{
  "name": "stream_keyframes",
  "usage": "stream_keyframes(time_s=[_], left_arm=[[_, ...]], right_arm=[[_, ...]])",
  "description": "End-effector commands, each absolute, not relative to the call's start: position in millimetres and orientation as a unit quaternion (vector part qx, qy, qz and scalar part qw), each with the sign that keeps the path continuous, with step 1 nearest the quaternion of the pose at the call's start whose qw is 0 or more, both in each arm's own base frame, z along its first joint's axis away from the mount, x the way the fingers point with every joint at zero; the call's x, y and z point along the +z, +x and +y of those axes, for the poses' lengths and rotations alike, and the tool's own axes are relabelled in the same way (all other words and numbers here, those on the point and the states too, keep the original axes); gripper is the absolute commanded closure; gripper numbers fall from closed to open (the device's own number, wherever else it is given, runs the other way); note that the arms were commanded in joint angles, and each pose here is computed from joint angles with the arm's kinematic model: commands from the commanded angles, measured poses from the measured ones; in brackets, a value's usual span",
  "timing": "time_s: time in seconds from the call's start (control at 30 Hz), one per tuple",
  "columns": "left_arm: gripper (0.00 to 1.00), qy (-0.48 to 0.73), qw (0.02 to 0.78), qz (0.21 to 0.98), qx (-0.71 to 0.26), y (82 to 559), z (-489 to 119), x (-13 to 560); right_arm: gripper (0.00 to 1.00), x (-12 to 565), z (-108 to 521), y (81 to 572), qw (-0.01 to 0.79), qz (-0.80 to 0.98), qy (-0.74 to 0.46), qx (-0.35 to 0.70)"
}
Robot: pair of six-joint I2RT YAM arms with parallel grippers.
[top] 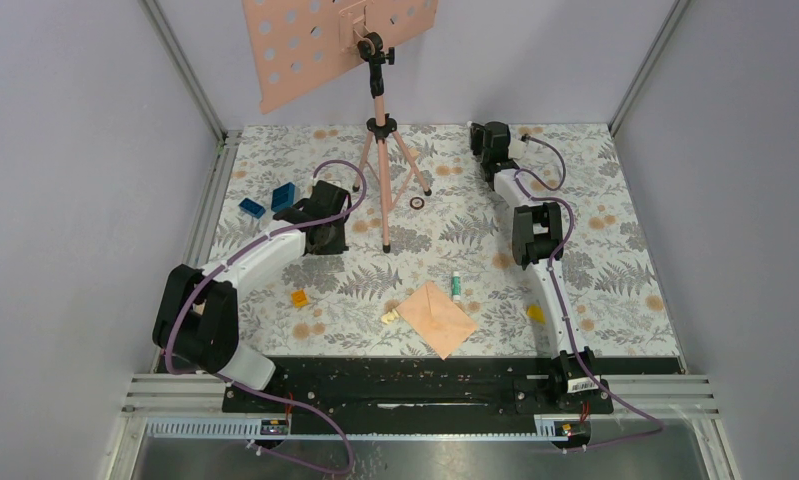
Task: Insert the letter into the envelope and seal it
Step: Pick up the solid glue cap from the center of the board.
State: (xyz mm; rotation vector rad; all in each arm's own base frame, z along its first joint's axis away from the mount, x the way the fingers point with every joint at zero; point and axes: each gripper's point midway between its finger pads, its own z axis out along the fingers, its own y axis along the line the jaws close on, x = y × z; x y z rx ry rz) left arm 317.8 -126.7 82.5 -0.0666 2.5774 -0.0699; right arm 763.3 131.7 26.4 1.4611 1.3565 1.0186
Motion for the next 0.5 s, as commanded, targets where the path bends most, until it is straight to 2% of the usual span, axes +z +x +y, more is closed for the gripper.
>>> stream_keyframes(time_s=[0.0,0.3,0.47], left_arm=[[0.93,-0.03,0.306,0.951,-0.028,334.2,-127.8,100.2],[0.93,-0.031,0.304,0.952,-0.028,334.7,-128.6,98.8],[0.93,-0.031,0.304,0.952,-0.03,335.3,-129.0,98.9]], right_arm=[[0.77,26.9,122.7,766.2,0.463,0.533,0.591,0.391],[0.8,27.3,120.9,766.6,0.465,0.529,0.592,0.393],[0.89,26.5,121.4,766.6,0.46,0.526,0.593,0.4]])
